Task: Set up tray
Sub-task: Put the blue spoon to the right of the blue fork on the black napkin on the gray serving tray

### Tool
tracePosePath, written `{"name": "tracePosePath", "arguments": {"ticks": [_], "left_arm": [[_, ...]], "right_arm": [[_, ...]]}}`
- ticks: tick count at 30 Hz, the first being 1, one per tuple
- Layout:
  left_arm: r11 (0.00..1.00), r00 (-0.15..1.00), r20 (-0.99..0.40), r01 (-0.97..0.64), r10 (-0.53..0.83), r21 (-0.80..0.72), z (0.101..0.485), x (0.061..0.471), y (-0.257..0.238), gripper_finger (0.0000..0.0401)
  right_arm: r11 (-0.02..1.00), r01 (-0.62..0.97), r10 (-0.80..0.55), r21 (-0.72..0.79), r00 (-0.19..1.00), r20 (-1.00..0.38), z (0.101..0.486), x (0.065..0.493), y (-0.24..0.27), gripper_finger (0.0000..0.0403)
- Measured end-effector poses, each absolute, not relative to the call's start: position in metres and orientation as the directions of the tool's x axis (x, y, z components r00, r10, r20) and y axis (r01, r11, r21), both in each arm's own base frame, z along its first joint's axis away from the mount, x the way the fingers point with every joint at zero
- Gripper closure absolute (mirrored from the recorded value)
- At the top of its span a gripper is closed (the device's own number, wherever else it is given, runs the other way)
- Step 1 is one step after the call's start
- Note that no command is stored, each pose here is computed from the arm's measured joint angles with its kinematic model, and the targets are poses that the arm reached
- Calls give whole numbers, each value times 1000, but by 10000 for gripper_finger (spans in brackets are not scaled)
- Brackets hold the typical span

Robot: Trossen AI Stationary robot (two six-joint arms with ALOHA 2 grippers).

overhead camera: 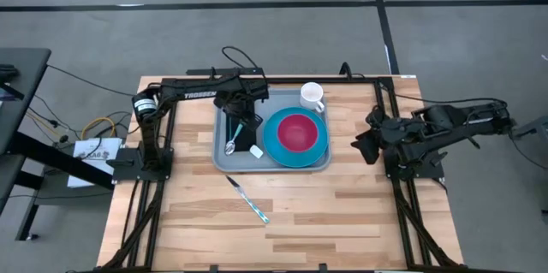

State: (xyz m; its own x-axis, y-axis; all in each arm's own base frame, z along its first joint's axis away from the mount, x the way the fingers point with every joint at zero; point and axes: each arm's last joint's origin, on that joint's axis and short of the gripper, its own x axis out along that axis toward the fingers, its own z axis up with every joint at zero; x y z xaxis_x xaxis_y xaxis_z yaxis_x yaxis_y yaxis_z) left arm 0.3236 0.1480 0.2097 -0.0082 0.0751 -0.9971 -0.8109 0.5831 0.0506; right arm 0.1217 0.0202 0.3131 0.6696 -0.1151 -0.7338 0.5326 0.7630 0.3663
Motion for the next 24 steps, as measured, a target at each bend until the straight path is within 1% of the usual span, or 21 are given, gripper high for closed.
{"name": "tracePosePath", "arguments": {"ticks": [2,3,7,12,17,24], "left_arm": [[564,16,-998,-825,69,25,204,324,148,210],[557,11,-998,-830,59,24,201,323,146,209],[538,-50,-998,-840,36,62,186,315,139,212],[519,-74,-997,-851,31,80,176,311,134,218],[523,-28,-998,-851,51,51,176,318,131,219],[513,-4,-998,-858,67,38,176,323,127,219]], "right_arm": [[759,544,-117,358,654,-747,310,121,21,247],[756,550,-118,355,648,-753,308,121,21,248],[763,549,-116,342,636,-763,305,120,22,250],[766,552,-119,329,625,-772,304,118,22,250],[766,554,-120,326,622,-773,304,118,22,253],[766,554,-120,327,623,-773,304,118,22,260]]}}
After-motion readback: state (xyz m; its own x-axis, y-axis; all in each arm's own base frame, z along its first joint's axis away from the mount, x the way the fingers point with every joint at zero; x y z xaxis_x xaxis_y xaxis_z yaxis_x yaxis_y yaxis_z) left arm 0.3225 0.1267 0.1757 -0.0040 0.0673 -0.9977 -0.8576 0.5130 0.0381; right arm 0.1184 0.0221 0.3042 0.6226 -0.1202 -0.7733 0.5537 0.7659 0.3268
